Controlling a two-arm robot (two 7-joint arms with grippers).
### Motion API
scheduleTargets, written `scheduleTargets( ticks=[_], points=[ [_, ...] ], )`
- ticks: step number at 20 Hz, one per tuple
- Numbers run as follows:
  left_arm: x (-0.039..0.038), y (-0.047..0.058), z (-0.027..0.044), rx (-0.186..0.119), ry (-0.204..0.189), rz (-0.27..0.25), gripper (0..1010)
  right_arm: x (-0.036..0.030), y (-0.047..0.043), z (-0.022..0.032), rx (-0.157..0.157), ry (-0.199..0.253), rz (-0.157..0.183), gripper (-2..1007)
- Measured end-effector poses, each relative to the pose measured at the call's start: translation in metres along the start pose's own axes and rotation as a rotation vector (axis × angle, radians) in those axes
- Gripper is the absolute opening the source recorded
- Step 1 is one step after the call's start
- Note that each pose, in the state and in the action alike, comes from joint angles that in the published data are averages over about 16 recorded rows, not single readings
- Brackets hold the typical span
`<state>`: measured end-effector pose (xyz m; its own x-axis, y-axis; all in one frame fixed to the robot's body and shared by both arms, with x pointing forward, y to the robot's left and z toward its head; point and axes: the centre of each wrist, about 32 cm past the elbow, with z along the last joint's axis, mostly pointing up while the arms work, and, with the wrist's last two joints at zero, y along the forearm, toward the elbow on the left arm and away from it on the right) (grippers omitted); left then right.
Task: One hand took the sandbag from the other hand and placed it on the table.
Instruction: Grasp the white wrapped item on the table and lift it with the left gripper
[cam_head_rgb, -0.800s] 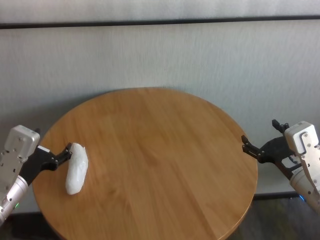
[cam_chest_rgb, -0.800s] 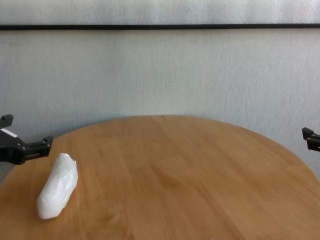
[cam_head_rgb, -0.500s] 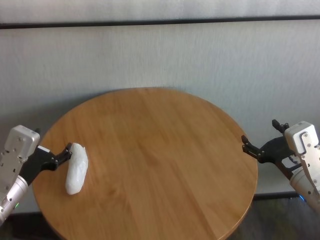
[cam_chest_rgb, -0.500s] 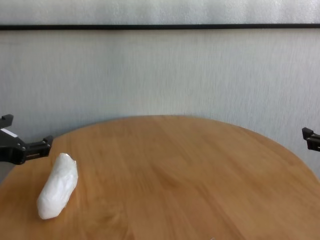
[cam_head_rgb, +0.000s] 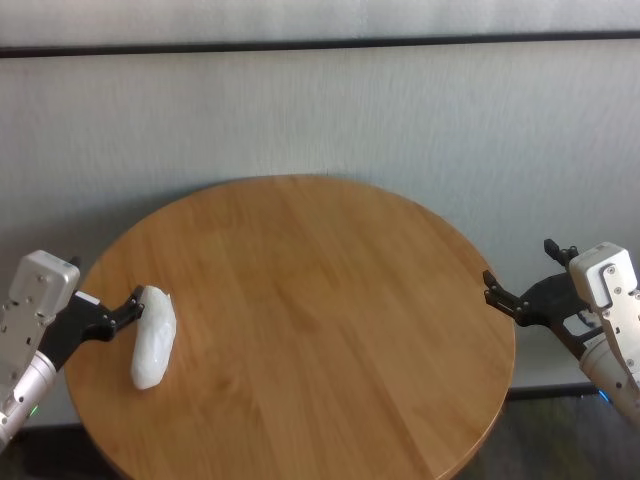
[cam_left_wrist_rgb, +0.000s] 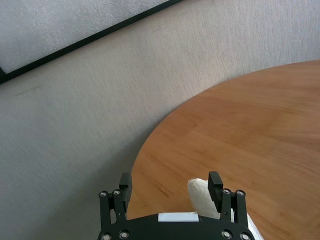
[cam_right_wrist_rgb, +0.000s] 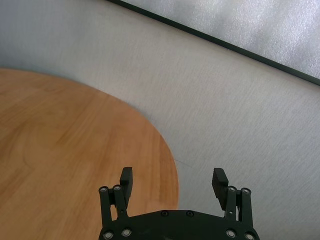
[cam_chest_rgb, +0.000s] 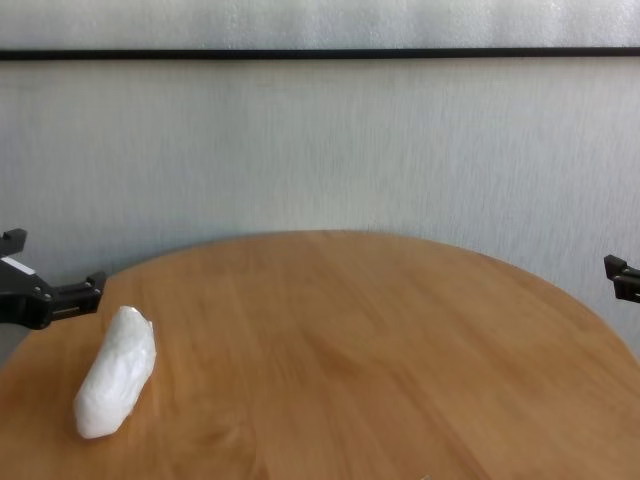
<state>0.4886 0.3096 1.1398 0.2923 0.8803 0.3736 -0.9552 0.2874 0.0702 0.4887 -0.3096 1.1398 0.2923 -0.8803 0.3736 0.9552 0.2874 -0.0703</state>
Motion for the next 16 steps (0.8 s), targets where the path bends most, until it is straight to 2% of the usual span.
scheduleTargets(
  ticks=[16],
  points=[
    [0.0, 0.0, 0.0, 0.0, 0.0, 0.0, 1001, 0.0, 0.0, 0.0, 0.0, 0.0, 0.0, 1001]
  ],
)
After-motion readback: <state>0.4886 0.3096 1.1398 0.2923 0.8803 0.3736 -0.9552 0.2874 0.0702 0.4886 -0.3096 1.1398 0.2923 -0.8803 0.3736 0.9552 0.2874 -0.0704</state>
